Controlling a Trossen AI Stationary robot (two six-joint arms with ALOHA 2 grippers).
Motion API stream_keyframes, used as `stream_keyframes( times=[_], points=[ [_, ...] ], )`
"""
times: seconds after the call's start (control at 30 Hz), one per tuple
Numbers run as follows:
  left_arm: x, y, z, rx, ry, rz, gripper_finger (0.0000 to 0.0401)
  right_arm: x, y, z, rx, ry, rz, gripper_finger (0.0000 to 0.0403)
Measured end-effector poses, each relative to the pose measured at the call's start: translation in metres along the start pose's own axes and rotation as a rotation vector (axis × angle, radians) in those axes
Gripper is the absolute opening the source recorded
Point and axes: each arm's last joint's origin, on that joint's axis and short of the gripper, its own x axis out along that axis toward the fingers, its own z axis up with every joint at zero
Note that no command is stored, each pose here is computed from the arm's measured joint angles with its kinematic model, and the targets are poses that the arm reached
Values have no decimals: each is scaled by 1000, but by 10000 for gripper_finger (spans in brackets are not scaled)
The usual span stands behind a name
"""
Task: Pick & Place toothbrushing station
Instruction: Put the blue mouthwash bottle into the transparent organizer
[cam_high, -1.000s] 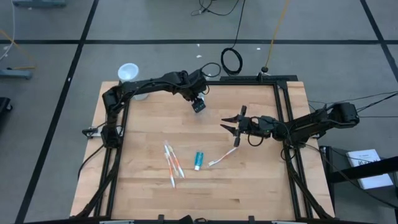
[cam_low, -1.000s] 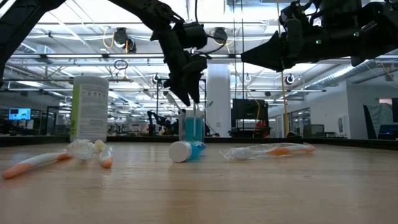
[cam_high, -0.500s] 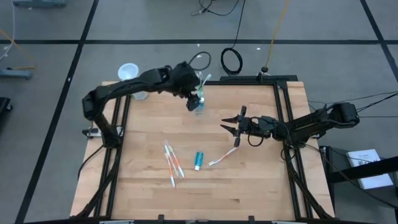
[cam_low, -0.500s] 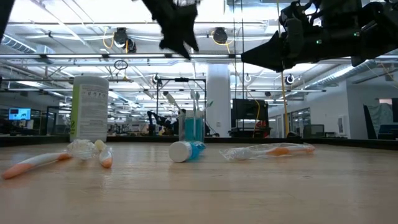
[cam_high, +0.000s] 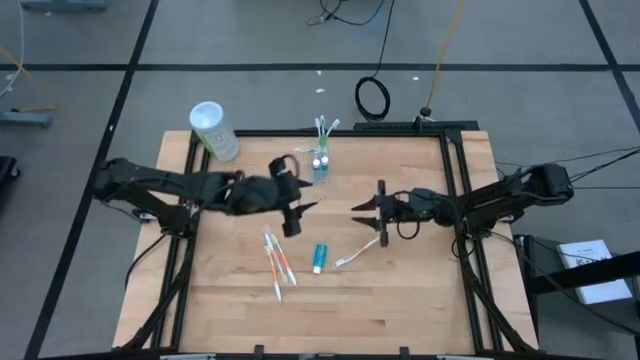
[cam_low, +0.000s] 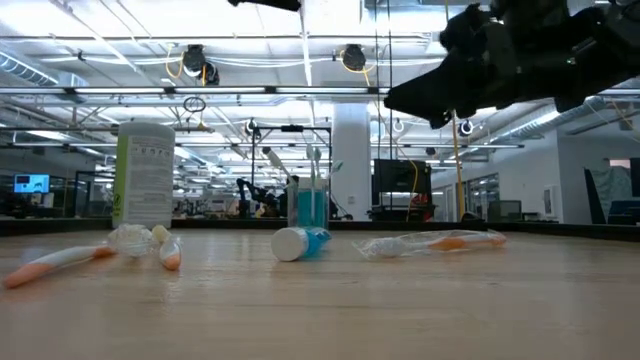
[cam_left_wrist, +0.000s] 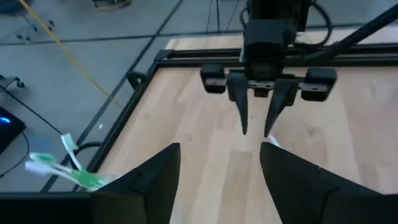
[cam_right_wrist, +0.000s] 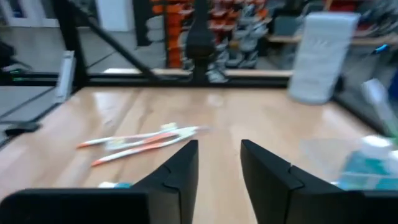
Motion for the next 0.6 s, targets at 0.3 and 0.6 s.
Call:
stream_keyframes(
  times=[0.3,0.6],
  points=[
    [2,-10,-46,-41,-122,3,223,69,32,-18,-161,274,248,192],
    [9,-2,-53,-17,-100,28,221,130,42,-16,-244,541,379,196]
  ],
)
